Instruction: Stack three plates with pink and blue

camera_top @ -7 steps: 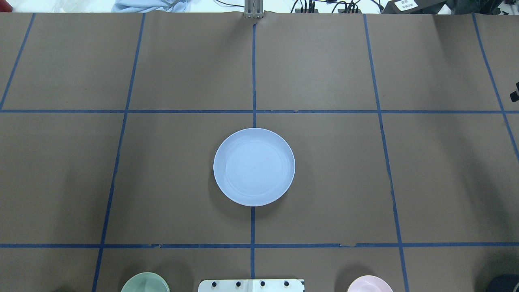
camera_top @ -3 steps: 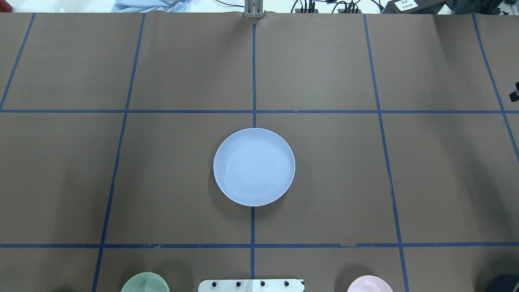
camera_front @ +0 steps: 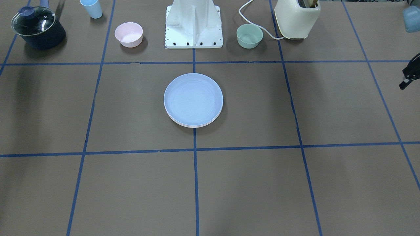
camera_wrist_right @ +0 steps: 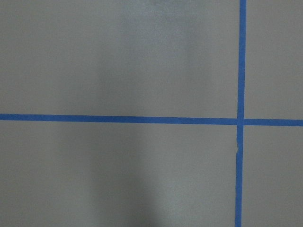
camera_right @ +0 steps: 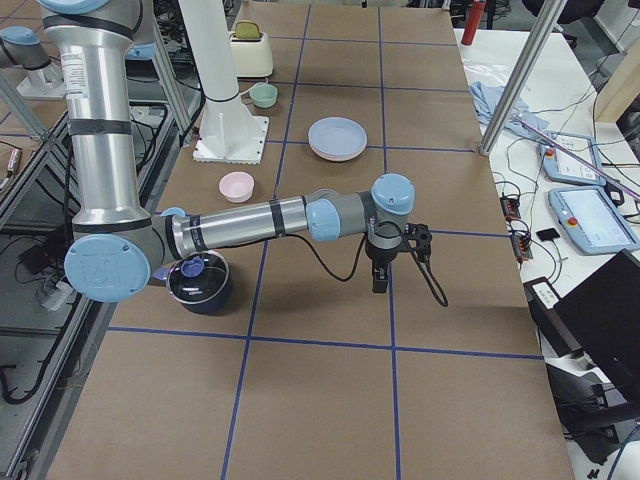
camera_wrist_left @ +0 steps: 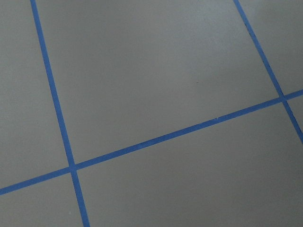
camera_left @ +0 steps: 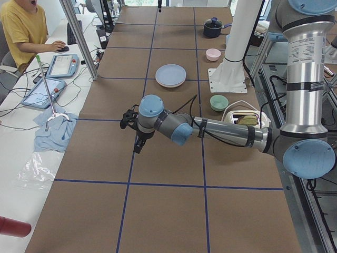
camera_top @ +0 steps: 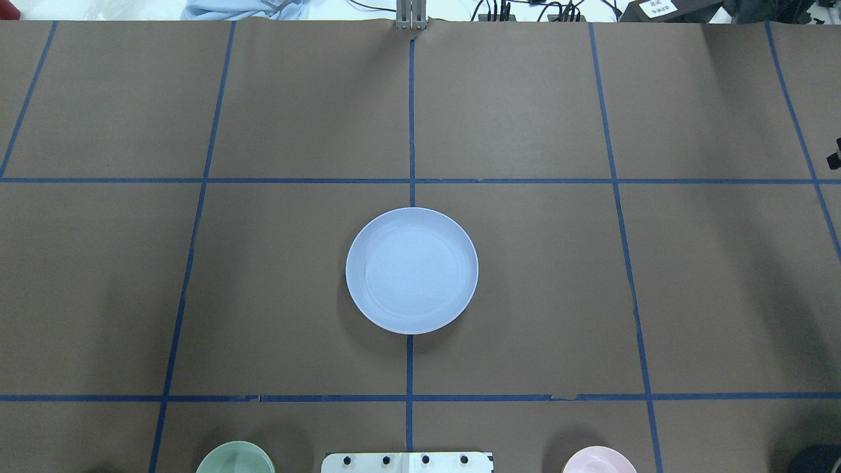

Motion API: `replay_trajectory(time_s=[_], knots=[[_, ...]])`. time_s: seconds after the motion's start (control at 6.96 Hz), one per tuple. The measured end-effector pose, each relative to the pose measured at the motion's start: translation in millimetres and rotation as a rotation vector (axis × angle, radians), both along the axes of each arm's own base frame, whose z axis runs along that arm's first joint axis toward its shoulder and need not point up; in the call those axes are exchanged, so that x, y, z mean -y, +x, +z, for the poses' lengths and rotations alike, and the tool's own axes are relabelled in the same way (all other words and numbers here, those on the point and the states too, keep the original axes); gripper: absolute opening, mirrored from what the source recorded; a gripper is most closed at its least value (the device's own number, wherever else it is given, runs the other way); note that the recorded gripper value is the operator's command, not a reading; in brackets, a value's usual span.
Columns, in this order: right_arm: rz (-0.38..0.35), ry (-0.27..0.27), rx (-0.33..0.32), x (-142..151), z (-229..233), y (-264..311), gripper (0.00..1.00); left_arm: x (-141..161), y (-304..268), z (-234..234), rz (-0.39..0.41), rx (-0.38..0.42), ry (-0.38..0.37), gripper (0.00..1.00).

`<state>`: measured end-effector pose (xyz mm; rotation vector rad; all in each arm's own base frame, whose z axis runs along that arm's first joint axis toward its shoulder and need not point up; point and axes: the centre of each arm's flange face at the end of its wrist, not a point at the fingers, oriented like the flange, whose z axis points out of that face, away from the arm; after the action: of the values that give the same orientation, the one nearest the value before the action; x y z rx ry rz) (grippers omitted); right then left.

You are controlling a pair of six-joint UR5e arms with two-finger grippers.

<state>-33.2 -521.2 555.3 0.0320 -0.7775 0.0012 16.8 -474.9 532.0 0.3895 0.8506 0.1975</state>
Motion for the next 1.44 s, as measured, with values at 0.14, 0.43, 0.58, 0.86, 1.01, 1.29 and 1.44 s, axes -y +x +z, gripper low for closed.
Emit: replay_trajectory(time_s=[0.14,0.43,0.58,0.86,1.01,1.29,1.44], knots=[[0.001,-0.004,0.000,-1,2,1,1.00,-8,-3,0,0.001,0.003,0.003,0.99],[0.003,-0.004,0.001,-4,1,2,1.00,-19,-16,14,0.033,0.033,0.044,0.99],[0.003,-0.004,0.001,-6,1,2,1.00,-25,-26,25,0.033,0.045,0.043,0.99],[0.005,-0.007,0.002,-8,1,2,1.00,-27,-44,44,0.010,0.054,-0.001,0.99],[0.006,-0.008,0.004,-8,1,2,1.00,-27,-49,48,0.001,0.053,-0.014,0.99],[0.008,-0.022,0.004,-12,7,3,1.00,-25,-54,48,-0.010,0.049,-0.015,0.99],[0.008,-0.035,0.006,-17,13,4,1.00,-24,-55,47,-0.013,0.048,-0.011,0.99]])
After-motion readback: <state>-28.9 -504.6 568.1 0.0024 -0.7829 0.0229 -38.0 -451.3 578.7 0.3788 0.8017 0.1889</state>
